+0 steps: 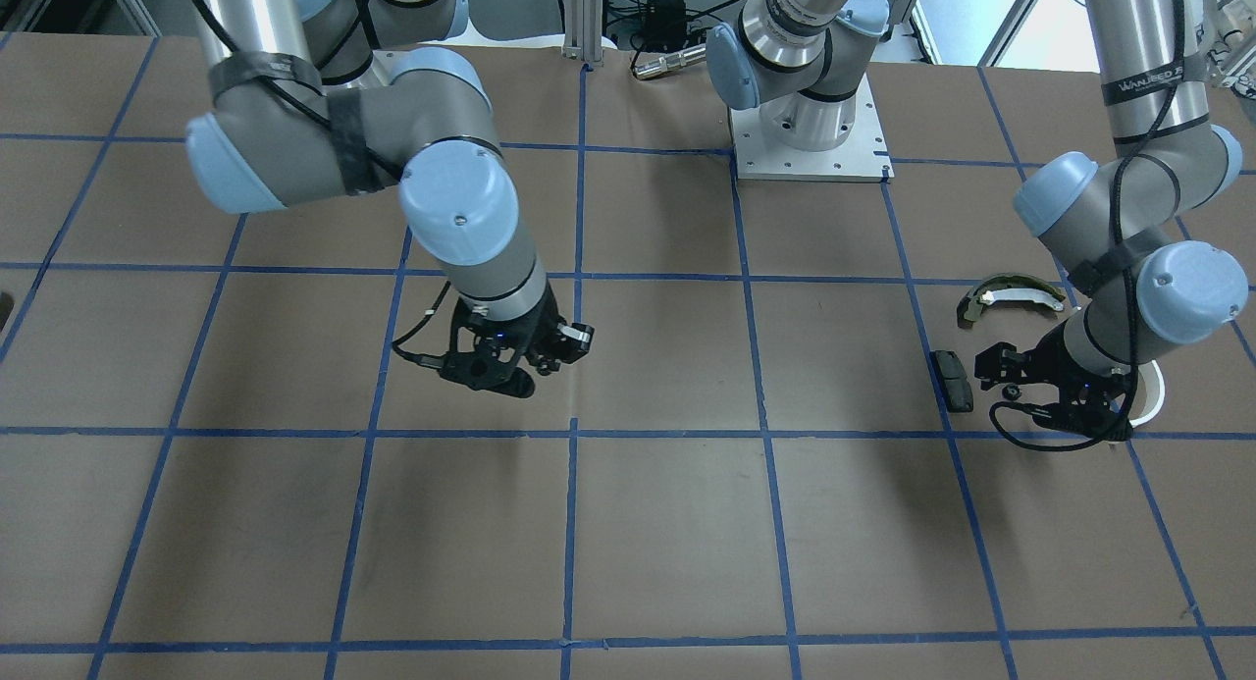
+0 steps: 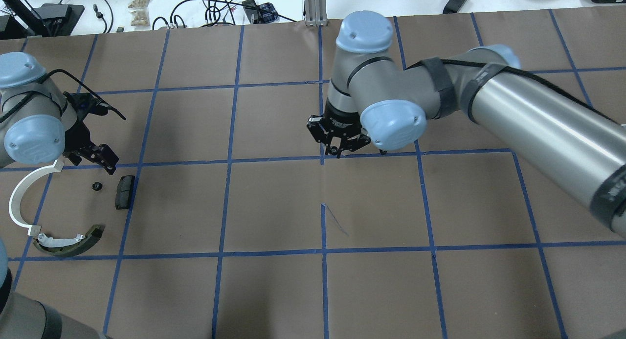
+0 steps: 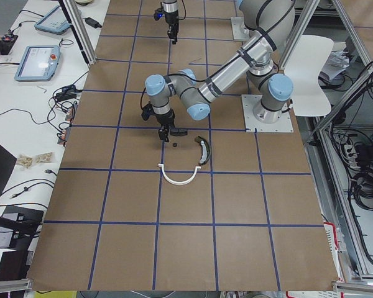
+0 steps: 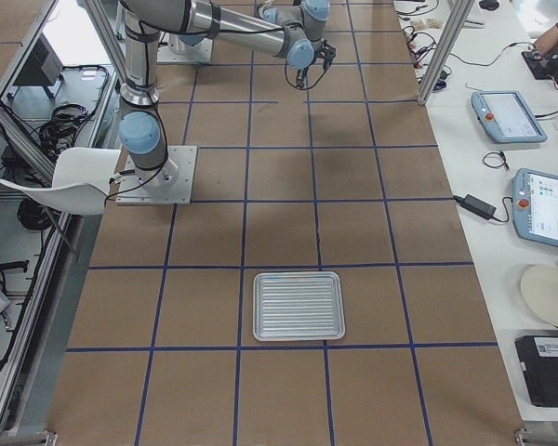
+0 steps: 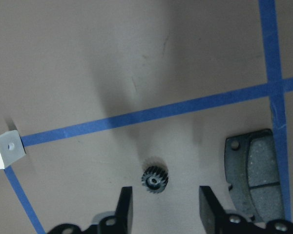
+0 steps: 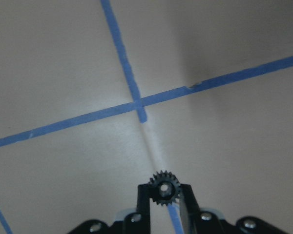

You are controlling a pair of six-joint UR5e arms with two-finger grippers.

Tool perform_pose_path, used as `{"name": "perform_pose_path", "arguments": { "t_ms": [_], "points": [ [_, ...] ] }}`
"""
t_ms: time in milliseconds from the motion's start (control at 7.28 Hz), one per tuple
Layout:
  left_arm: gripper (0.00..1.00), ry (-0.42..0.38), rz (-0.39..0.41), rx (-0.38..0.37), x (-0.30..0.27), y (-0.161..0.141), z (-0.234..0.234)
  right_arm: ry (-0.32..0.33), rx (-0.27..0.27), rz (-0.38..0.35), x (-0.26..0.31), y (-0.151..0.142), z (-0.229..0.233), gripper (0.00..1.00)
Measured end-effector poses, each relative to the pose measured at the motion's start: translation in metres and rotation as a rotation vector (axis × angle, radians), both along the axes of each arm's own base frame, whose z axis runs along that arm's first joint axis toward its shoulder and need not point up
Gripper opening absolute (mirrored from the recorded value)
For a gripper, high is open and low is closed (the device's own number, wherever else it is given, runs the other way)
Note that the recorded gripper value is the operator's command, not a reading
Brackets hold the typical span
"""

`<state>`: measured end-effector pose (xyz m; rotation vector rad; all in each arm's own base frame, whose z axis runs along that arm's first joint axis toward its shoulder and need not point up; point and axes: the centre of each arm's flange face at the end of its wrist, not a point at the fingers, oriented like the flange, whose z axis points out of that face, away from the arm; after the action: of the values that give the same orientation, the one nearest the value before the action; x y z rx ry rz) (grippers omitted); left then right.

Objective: Place bearing gear from tray to pile

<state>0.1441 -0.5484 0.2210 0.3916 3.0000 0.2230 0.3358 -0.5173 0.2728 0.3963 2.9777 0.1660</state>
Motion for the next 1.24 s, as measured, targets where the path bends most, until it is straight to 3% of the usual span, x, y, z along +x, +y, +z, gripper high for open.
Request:
{"name": "perform_pose_path", "arguments": {
  "t_ms": [137, 275, 412, 549, 962, 1236],
  "points": [
    [1.0, 0.022, 0.018, -0.016, -0.017, -0.005, -0.001, -0.004, 0.005, 0.021, 0.021, 0.01, -0.023, 0.01],
    [1.0, 0.037, 0.053, -0.028, -0.039, -0.01, -0.002, -0.003, 0.011, 0.032, 0.028, 0.021, -0.045, 0.15],
    [1.0, 0.05, 0.092, -0.035, -0.07, -0.016, -0.005, -0.003, 0.01, 0.036, 0.028, 0.03, -0.062, 0.87],
    [1.0, 0.06, 0.147, -0.036, -0.107, -0.021, -0.007, -0.008, -0.003, 0.035, 0.026, 0.036, -0.07, 1.0],
    [1.0, 0.125, 0.302, -0.029, -0.228, -0.017, -0.008, -0.021, -0.066, 0.01, 0.012, 0.013, -0.042, 1.0],
    [0.99, 0.167, 0.365, -0.01, -0.294, -0.003, -0.009, -0.018, -0.088, -0.009, -0.041, -0.021, 0.022, 1.0]
  ]
}}
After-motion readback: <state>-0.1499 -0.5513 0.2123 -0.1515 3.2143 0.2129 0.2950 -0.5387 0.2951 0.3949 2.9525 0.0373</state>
